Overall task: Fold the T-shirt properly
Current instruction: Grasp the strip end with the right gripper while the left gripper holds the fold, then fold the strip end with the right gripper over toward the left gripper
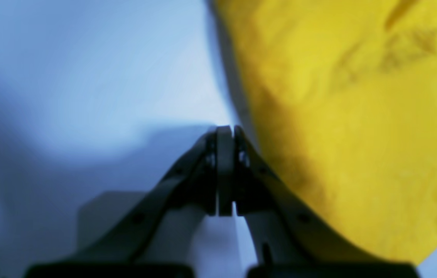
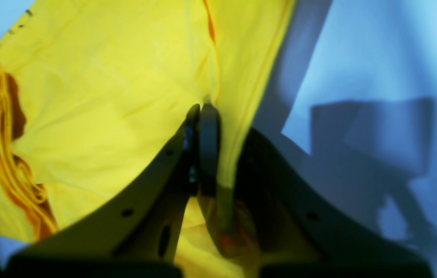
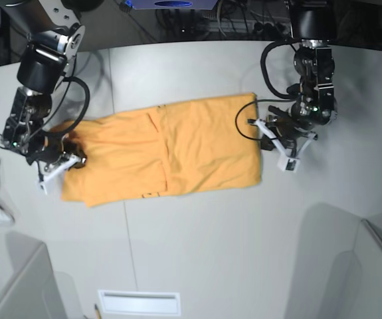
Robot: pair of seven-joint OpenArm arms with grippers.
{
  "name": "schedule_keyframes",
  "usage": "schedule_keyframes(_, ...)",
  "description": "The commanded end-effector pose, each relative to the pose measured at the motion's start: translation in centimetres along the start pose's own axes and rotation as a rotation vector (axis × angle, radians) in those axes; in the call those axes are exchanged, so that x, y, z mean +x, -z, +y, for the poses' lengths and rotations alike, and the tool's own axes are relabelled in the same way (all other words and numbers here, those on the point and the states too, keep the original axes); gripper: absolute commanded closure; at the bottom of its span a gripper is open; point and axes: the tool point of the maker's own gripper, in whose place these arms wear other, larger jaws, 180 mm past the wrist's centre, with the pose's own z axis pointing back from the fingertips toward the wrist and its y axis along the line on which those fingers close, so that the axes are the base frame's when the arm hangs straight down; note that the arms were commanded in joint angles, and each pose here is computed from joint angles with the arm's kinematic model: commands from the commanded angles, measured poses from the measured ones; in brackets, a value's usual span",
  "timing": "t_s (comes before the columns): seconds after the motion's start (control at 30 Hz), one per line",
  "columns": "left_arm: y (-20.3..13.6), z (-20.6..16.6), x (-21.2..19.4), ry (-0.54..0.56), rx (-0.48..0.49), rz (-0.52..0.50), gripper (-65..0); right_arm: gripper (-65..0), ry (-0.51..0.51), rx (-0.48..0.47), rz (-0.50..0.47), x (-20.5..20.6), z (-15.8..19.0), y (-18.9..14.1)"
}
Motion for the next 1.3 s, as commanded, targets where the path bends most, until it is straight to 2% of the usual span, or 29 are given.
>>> schedule_keyframes(0.0,0.1,-0.1,0.7,0.018,-0.006,-0.005,0.0,0.0,-0.039,-0.051,0.006,0.4,-0.5,-0.5)
schedule_keyframes(0.33,0.9,-0.8,3.5,0.037,-0.023,-0.041,0.0,0.0,-0.367,-0.033,-0.153,4.3,7.3,-3.9)
schedule_keyframes(0.43,0.8,-0.6,3.6,0.042,-0.021,-0.041,0.0,0.0,-0.389,0.003,-0.193,4.3,9.7,-4.4)
schedule_keyframes(0.57,0.7,-0.5,3.2,0.042,-0.019,-0.034,0.0,0.0,-0.399,0.032,-0.181,3.6,12.0,-5.1)
schedule_keyframes(0.77,0.7,-0.5,3.0,0.043,-0.018,-0.031,0.0,0.0,-0.419,0.073,-0.221,3.8,15.4,-6.9)
schedule_keyframes(0.97,0.7,-0.6,1.7,0.036,-0.019,-0.007,0.0,0.0,-0.410,0.127,-0.205,2.8,18.1,-7.1)
schedule_keyframes(1.27,0.7,-0.6,1.0,0.031,-0.019,0.005,0.0,0.0,-0.576,0.250,-0.181,-0.6,24.9,-7.1)
